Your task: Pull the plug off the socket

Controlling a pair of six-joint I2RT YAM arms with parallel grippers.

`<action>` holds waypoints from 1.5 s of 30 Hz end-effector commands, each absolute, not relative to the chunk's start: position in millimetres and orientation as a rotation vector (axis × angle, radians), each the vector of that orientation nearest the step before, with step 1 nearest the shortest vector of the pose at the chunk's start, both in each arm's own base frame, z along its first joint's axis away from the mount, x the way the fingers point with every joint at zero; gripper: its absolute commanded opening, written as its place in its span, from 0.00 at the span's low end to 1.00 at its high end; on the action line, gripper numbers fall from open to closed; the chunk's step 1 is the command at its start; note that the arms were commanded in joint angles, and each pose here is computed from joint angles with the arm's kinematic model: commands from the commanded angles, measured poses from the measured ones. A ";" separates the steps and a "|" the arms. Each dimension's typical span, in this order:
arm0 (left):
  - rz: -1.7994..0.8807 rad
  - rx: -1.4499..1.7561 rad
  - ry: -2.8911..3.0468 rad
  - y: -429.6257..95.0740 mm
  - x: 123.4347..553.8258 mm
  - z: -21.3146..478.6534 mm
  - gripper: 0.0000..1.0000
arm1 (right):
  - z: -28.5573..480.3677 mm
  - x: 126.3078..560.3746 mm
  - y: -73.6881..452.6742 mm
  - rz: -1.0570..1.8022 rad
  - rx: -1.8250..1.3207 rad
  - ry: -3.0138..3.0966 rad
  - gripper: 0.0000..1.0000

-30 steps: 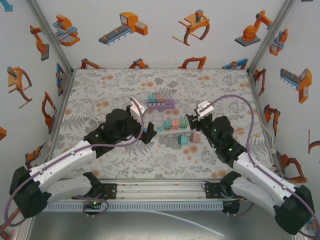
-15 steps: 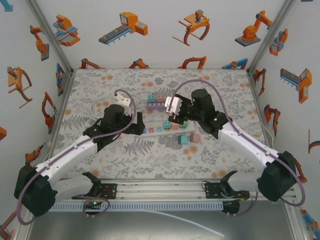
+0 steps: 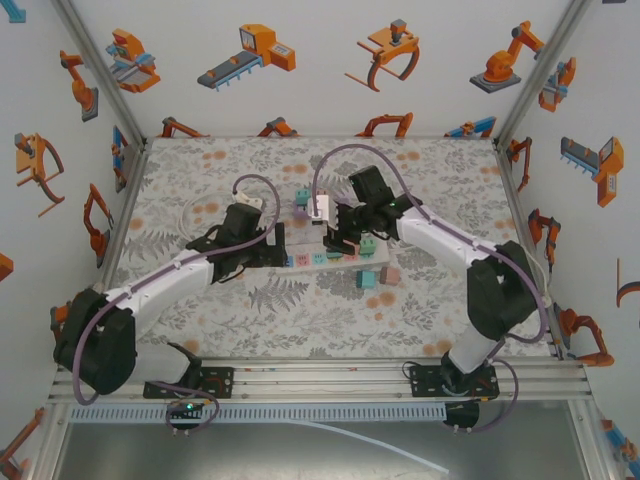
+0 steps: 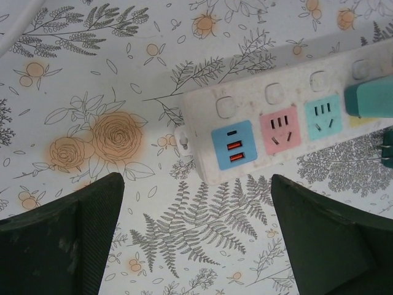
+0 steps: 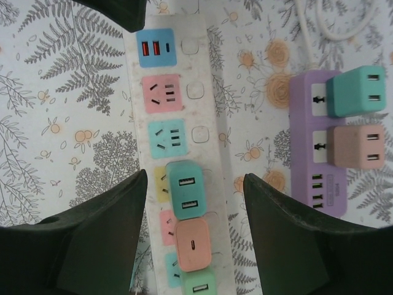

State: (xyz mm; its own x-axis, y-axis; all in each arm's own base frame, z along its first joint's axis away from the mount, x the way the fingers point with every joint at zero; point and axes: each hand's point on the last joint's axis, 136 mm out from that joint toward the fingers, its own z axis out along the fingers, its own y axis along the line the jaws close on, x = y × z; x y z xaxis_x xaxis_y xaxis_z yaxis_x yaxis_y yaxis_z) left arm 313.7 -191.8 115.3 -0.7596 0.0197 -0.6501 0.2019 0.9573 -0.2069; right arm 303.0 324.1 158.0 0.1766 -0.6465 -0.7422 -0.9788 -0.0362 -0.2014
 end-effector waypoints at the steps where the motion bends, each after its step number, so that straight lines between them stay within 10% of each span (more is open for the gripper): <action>1: -0.350 0.132 2.416 -194.0 321.7 117.9 0.97 | 154.5 304.0 325.3 0.638 -1.797 1.532 0.59; 45: -0.154 0.205 2.641 -180.8 308.5 35.7 0.99 | 143.1 303.7 335.9 0.791 -1.915 1.522 0.19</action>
State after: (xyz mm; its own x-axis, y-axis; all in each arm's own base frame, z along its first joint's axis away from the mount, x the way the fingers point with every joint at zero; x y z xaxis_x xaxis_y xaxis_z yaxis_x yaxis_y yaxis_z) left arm 327.3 -199.8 65.7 -0.8264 0.0601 -0.5599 0.1805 0.9701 -0.1623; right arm 302.7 320.9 110.3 0.1586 -0.7269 -0.6681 -0.9840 -0.1720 -0.0465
